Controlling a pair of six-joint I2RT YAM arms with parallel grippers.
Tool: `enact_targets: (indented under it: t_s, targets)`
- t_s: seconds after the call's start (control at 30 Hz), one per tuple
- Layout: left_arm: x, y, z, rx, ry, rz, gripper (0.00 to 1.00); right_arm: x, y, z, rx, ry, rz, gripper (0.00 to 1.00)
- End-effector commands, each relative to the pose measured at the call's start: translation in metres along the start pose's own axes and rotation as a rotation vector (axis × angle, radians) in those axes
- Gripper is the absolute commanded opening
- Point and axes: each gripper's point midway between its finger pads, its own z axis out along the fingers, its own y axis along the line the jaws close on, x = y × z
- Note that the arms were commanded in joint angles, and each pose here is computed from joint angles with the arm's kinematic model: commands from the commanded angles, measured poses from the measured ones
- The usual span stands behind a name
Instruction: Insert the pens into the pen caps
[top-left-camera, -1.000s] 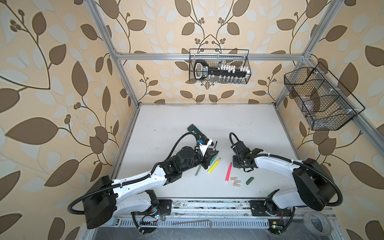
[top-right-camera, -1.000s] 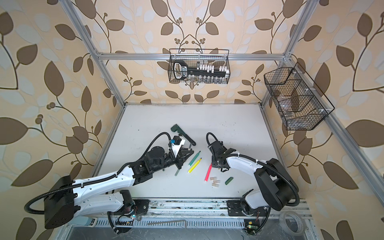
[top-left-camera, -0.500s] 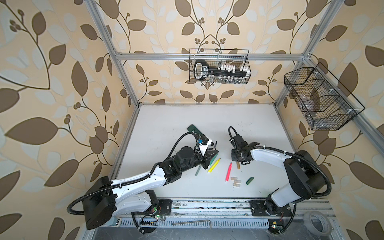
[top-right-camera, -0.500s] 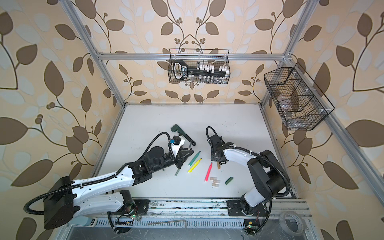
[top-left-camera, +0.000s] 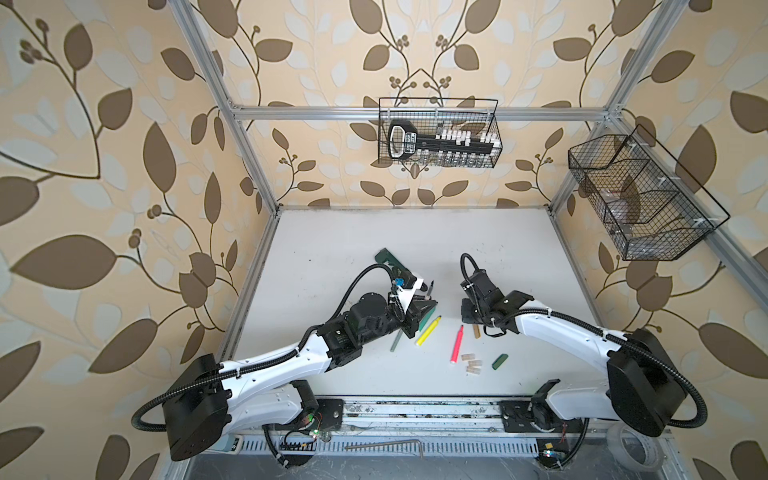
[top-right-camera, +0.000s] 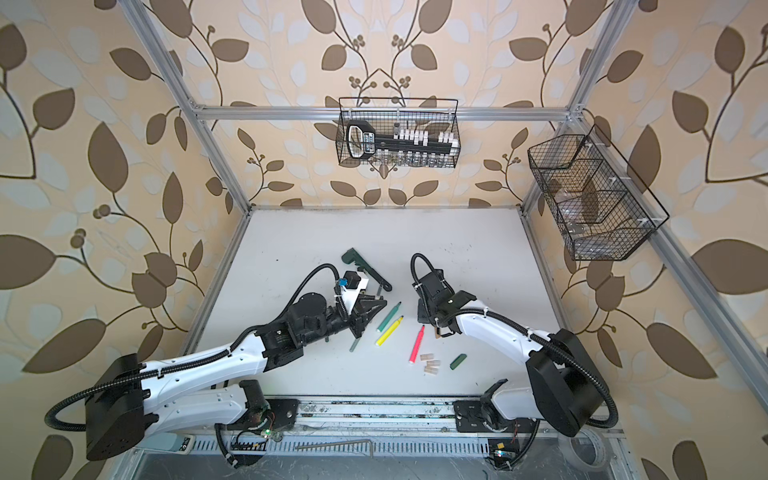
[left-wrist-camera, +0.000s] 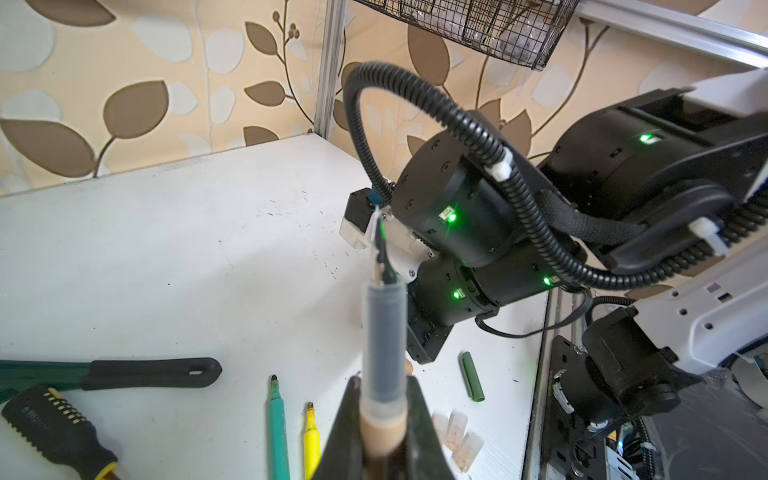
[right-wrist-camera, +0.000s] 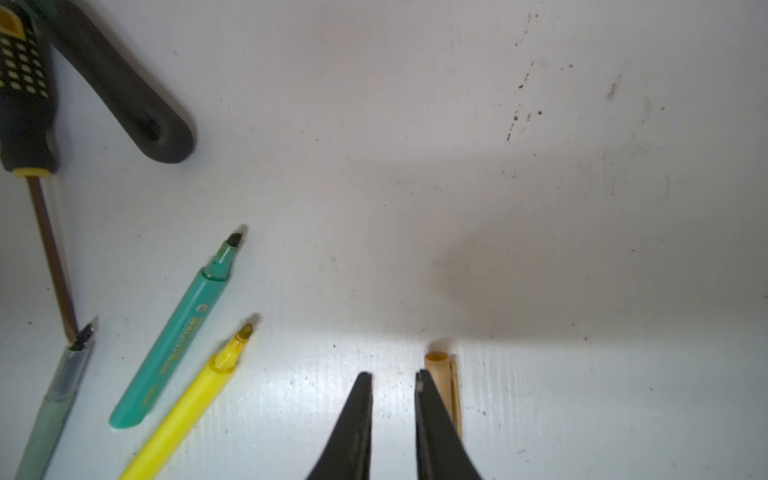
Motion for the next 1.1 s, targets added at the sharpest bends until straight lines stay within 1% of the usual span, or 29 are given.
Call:
enact_targets:
  t_s: [0.0,0.13,0.2,0.3,0.4,0.43,0.53,0.63,0.7,0.73,1.07]
  targets:
    - [-0.017,-0.004,-0.005,0.008,-0.058,0.019,0.00,0.012,-0.020,0.013,0.051,0.041,0.031,0.14]
    - [-0.017,-0.003,-0.006,-0.001,-0.061,0.027,0.00,0.019,-0.033,0.031,0.070,0.080,0.050,0.06]
    - [-0.018,-0.003,-0.006,0.000,-0.062,0.026,0.00,0.023,-0.036,0.038,0.077,0.104,0.046,0.04]
    - [-0.018,-0.005,-0.006,0.007,-0.060,0.027,0.00,0.030,-0.031,0.046,0.059,0.139,0.036,0.02]
    - [-0.017,-0.003,-0.006,-0.003,-0.059,0.028,0.00,0.036,-0.020,0.048,0.040,0.158,0.009,0.01]
    - [-0.018,-0.004,-0.006,0.000,-0.061,0.027,0.00,0.036,-0.018,0.047,0.047,0.153,0.000,0.04]
    - [-0.018,-0.005,-0.006,0.006,-0.061,0.027,0.00,0.040,-0.011,0.042,0.050,0.147,-0.025,0.16]
    - [-0.018,-0.004,-0.007,0.002,-0.064,0.027,0.00,0.050,-0.009,0.040,0.055,0.159,-0.045,0.21]
    - [-0.018,-0.005,-0.007,0.006,-0.062,0.027,0.00,0.057,-0.010,0.036,0.074,0.161,-0.068,0.27]
    - [-0.018,-0.005,-0.007,0.007,-0.063,0.027,0.00,0.060,-0.011,0.034,0.084,0.158,-0.074,0.28]
    - [-0.020,-0.005,-0.008,0.004,-0.067,0.028,0.00,0.074,-0.022,0.014,0.118,0.117,-0.091,0.29]
